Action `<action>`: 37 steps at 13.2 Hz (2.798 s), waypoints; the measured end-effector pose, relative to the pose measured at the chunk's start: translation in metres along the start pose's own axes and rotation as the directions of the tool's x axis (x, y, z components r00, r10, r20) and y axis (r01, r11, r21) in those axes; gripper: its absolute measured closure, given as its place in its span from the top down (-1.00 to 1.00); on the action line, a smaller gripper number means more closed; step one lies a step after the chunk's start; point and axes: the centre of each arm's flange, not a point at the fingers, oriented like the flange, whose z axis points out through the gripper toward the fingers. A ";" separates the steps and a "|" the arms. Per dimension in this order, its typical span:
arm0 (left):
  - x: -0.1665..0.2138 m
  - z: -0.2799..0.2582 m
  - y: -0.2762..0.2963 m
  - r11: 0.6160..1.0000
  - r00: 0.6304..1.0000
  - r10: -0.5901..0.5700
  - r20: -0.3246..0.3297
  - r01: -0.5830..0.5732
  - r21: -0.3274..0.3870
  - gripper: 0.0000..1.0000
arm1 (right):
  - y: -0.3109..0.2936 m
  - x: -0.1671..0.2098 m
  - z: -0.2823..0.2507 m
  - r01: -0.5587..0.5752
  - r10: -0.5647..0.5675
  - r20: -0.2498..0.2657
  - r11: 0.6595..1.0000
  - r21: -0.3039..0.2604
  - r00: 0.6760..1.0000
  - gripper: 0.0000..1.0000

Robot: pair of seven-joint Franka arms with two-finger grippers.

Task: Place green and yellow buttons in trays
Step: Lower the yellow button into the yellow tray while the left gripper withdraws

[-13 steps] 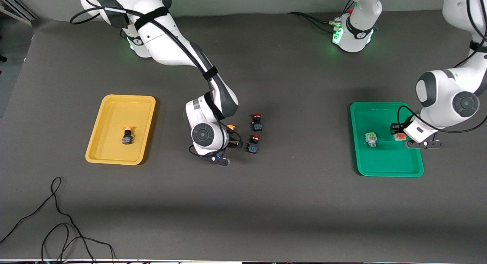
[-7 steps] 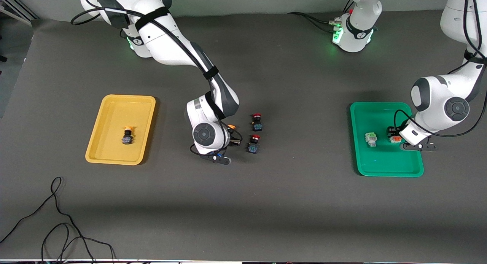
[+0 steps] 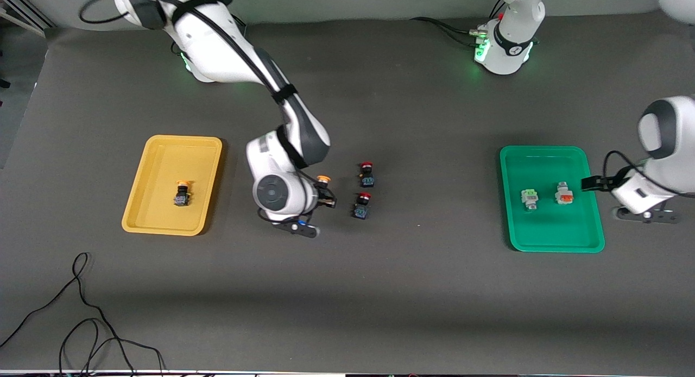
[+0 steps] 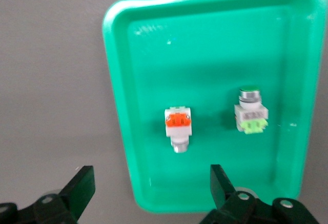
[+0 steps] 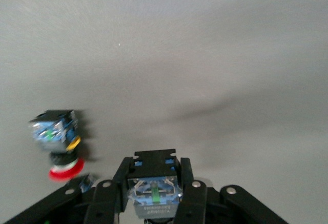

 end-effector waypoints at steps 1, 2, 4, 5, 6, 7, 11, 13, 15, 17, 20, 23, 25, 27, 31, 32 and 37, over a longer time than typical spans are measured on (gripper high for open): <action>-0.002 -0.026 0.005 1.000 1.000 0.002 -0.001 -0.002 -0.005 1.00 | 0.012 0.003 -0.035 -0.015 0.015 -0.003 1.000 0.014 1.000 -0.18; -0.006 -0.050 0.011 1.000 1.000 0.001 -0.005 -0.001 -0.014 1.00 | 0.029 0.009 -0.071 -0.033 0.033 -0.013 0.999 0.027 0.999 -0.18; -0.024 -0.094 0.020 0.999 1.000 -0.011 -0.020 0.011 -0.038 1.00 | 0.078 0.022 -0.140 -0.035 0.036 -0.028 0.999 0.037 0.999 -0.18; -0.036 -0.115 0.024 0.998 0.999 -0.021 -0.030 0.019 -0.057 1.00 | 0.108 0.030 -0.168 -0.014 0.016 -0.034 0.999 0.035 0.999 -0.18; -0.047 -0.135 0.027 0.997 0.999 -0.026 -0.038 0.023 -0.071 1.00 | 0.139 0.040 -0.189 0.007 -0.006 -0.039 1.000 0.024 0.999 -0.18; -0.055 -0.153 0.032 0.996 0.999 -0.026 -0.045 0.022 -0.081 1.00 | 0.171 0.051 -0.204 0.027 -0.027 -0.042 1.000 -0.001 0.999 -0.18; -0.059 -0.200 0.068 0.996 0.998 0.000 -0.067 -0.006 -0.091 1.00 | 0.264 0.088 -0.200 0.136 -0.138 -0.029 0.989 -0.066 0.990 -0.18; -0.057 -0.206 0.093 0.996 0.998 0.017 -0.066 -0.022 -0.087 1.00 | 0.301 0.107 -0.180 0.172 -0.175 -0.037 0.983 -0.070 0.984 -0.18; -0.056 -0.208 0.105 0.996 0.998 0.028 -0.061 -0.033 -0.083 1.00 | 0.337 0.125 -0.155 0.192 -0.196 -0.049 0.978 -0.081 0.979 -0.18; -0.056 -0.212 0.106 0.996 0.997 0.028 -0.067 -0.034 -0.082 1.00 | 0.367 0.138 -0.125 0.203 -0.210 -0.054 0.974 -0.104 0.976 -0.18; -0.057 -0.220 0.107 0.996 0.996 0.030 -0.080 -0.037 -0.081 1.00 | 0.406 0.151 -0.081 0.235 -0.248 -0.068 0.960 -0.151 0.967 -0.18; -0.057 -0.225 0.110 0.996 0.996 0.033 -0.085 -0.040 -0.080 1.00 | 0.438 0.157 -0.049 0.253 -0.271 -0.074 0.948 -0.191 0.960 -0.18; -0.058 -0.228 0.116 0.996 0.996 0.026 -0.081 -0.033 -0.080 1.00 | 0.441 0.157 -0.030 0.255 -0.278 -0.086 0.943 -0.213 0.957 -0.18; -0.057 -0.230 0.127 0.996 0.996 0.027 -0.082 -0.033 -0.078 1.00 | 0.438 0.156 -0.015 0.262 -0.289 -0.093 0.938 -0.226 0.953 -0.18; -0.057 -0.230 0.141 0.997 0.996 0.026 -0.081 -0.032 -0.076 1.00 | 0.437 0.156 -0.013 0.264 -0.292 -0.096 0.937 -0.227 0.952 0.33; -0.057 -0.230 0.140 0.997 0.996 0.024 -0.080 -0.030 -0.077 1.00 | 0.436 0.155 -0.015 0.265 -0.292 -0.099 0.938 -0.225 0.951 0.55; -0.057 -0.230 0.135 0.997 0.997 0.015 -0.079 -0.021 -0.077 1.00 | 0.420 0.147 -0.058 0.286 -0.310 -0.139 0.944 -0.167 0.941 1.00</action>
